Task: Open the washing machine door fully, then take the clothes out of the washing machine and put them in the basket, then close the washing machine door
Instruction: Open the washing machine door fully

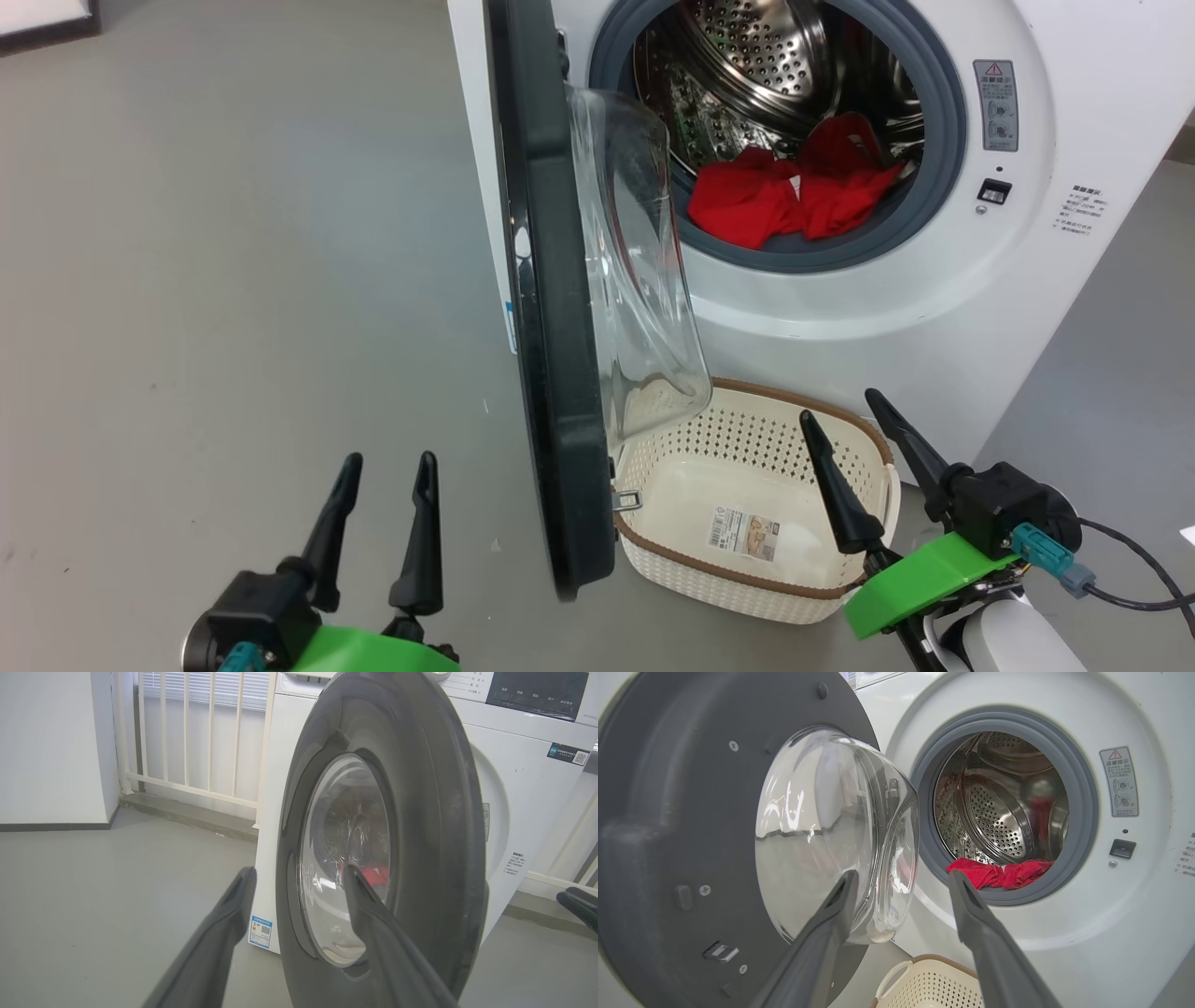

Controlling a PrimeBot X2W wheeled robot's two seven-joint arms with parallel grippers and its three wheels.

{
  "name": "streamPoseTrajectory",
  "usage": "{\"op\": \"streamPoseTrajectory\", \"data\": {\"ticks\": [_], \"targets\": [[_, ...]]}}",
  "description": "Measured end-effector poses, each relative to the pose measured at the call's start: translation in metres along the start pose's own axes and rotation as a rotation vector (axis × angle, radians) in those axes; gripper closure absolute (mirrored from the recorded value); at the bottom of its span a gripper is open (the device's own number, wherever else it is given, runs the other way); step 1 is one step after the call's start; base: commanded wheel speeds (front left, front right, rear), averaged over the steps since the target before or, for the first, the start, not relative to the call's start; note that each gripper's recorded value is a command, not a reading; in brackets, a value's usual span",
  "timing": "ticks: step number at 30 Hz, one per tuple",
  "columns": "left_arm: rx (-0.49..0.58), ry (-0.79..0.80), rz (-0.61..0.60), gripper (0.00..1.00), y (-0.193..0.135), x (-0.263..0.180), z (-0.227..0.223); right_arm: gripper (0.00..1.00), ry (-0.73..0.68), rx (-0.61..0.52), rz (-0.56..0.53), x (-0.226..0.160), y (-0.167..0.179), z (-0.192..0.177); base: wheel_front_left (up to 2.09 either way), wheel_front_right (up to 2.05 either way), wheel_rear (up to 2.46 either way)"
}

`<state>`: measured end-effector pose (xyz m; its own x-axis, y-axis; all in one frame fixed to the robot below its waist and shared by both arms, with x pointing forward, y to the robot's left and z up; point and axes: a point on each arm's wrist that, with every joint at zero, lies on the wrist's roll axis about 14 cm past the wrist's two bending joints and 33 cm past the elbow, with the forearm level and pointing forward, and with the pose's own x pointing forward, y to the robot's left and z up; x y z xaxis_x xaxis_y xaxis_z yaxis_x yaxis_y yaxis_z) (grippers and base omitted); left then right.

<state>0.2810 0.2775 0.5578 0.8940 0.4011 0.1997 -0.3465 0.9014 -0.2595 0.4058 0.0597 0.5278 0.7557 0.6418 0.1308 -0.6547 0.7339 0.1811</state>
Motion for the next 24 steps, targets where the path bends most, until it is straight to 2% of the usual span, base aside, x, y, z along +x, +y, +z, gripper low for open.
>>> {"op": "streamPoseTrajectory", "data": {"ticks": [1,2,7,15,20,24], "targets": [[0.003,0.002,-0.003,0.74,-0.001,0.0,-0.001,0.0,0.0,0.0,0.0,0.0,0.0,0.0,0.0,0.0,0.0],[0.011,0.003,-0.007,1.0,-0.002,0.0,-0.001,0.0,0.0,0.0,-0.001,0.0,0.0,0.0,0.0,0.0,0.0],[0.058,-0.001,-0.047,1.0,-0.013,0.001,0.005,0.0,0.002,0.001,-0.003,0.0,-0.001,-0.001,0.0,0.0,0.0],[0.117,-0.164,-0.162,1.0,-0.05,0.014,0.064,0.0,0.008,0.004,-0.008,0.0,-0.003,-0.003,0.0,0.0,0.0],[0.077,-0.226,-0.219,1.0,-0.071,0.015,0.093,0.0,0.008,0.005,-0.011,0.0,-0.004,-0.003,0.0,0.0,0.0],[0.027,-0.239,-0.314,1.0,-0.097,0.014,0.106,0.0,0.009,0.006,-0.02,-0.002,-0.007,-0.004,0.0,0.0,0.0]]}}
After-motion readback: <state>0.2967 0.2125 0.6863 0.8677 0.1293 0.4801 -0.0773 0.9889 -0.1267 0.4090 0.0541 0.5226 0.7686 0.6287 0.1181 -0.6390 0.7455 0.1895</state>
